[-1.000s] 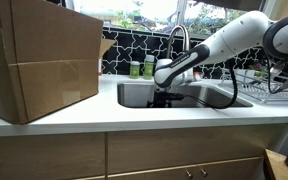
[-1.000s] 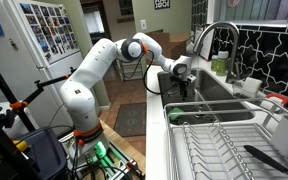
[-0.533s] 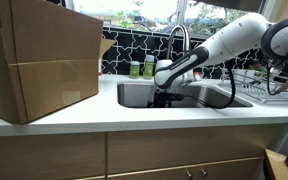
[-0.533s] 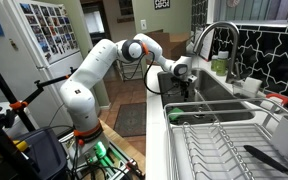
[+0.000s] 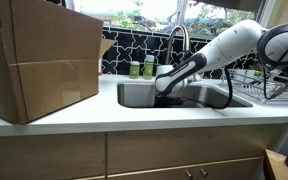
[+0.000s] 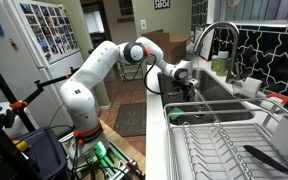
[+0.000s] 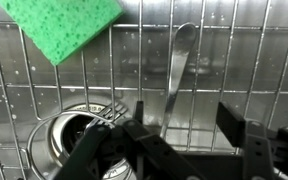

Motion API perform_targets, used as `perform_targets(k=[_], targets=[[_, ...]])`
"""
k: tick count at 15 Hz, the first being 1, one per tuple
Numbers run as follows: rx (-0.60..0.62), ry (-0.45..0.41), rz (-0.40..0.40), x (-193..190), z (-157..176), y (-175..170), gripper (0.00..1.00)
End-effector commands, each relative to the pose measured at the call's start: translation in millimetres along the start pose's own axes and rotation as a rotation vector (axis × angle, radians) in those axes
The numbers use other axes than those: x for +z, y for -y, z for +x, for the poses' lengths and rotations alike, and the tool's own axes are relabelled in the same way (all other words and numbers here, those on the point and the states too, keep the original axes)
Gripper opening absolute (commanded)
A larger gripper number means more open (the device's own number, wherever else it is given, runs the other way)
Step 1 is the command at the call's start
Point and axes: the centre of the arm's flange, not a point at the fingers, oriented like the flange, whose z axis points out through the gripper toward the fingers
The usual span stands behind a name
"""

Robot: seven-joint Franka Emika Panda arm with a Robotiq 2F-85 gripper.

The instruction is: Rinse the fork under the faucet

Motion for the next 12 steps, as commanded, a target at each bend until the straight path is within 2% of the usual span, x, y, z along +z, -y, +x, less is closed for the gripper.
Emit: perform_targets(k=[1,2,3,5,6,8,10,12], targets=[[0.000,-0.018,0.002,20.7,4.3,-0.9,0.56],[0.002,-0.020,0.001,22.2,4.0,-1.9,0.54],[0.002,-0.022,0.002,23.3,3.9,-2.6,0.47],[0.002,-0.023,0.001,24.5,3.6,-3.0,0.44],[0.001,-0.025,0.001,24.9,3.7,-2.4,0.21],[0.001,-0.026,0.002,25.0,4.3,-1.1,0.17],[0.000,-0.025,0.003,24.2,4.5,-0.6,0.00],[0.000,-0.022,0.002,24.3,4.8,-1.1,0.00]])
